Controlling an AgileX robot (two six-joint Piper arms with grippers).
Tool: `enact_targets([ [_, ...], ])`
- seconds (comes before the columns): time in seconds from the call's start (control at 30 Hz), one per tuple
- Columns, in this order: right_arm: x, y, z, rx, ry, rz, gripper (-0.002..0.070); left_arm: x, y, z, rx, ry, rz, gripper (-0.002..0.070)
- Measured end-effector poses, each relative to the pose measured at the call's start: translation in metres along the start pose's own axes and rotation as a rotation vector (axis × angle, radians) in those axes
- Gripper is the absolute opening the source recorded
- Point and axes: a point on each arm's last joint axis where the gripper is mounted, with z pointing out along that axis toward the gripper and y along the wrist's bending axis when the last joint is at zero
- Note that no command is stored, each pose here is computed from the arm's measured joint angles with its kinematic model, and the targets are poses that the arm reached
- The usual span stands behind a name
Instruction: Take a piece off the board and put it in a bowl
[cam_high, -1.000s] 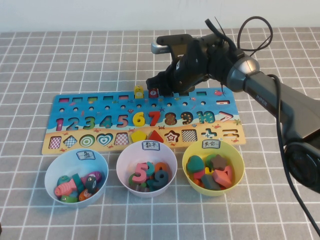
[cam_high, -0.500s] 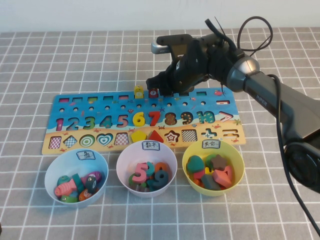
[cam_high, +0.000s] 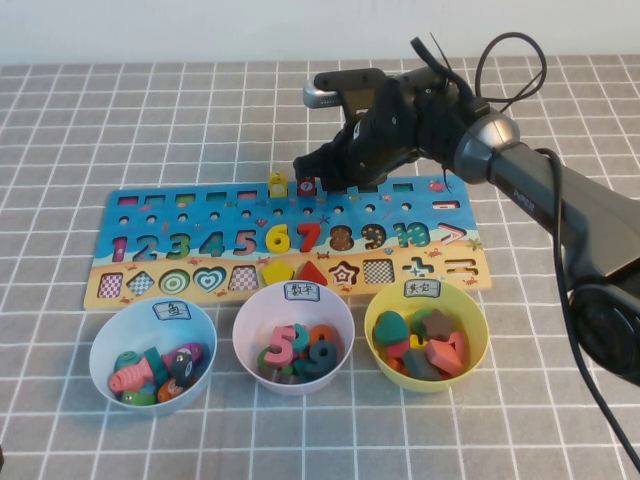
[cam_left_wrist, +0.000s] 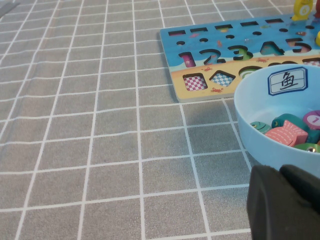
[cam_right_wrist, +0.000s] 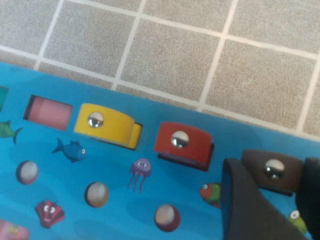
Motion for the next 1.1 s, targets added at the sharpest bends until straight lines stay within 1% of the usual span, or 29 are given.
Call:
enact_targets([
  [0.47, -0.001, -0.001, -0.004, 0.014, 0.006, -0.011, 0.0191, 0.0, 0.0, 0.0, 0.0, 0.0, 0.0, -0.0001],
  [0.7, -0.008, 0.001, -0.017, 0.013, -0.02, -0.018, 0.0188, 0.0, 0.0, 0.0, 0.0, 0.0, 0.0, -0.0001],
  [0.93, -0.009, 0.001, -0.019, 0.015, -0.02, -0.019, 0.0186, 0.0, 0.0, 0.0, 0.0, 0.0, 0.0, -0.0001],
  [1.1, -0.013, 0.003, -0.033, 0.023, -0.021, -0.026, 0.0185, 0.0, 0.0, 0.0, 0.0, 0.0, 0.0, -0.0001],
])
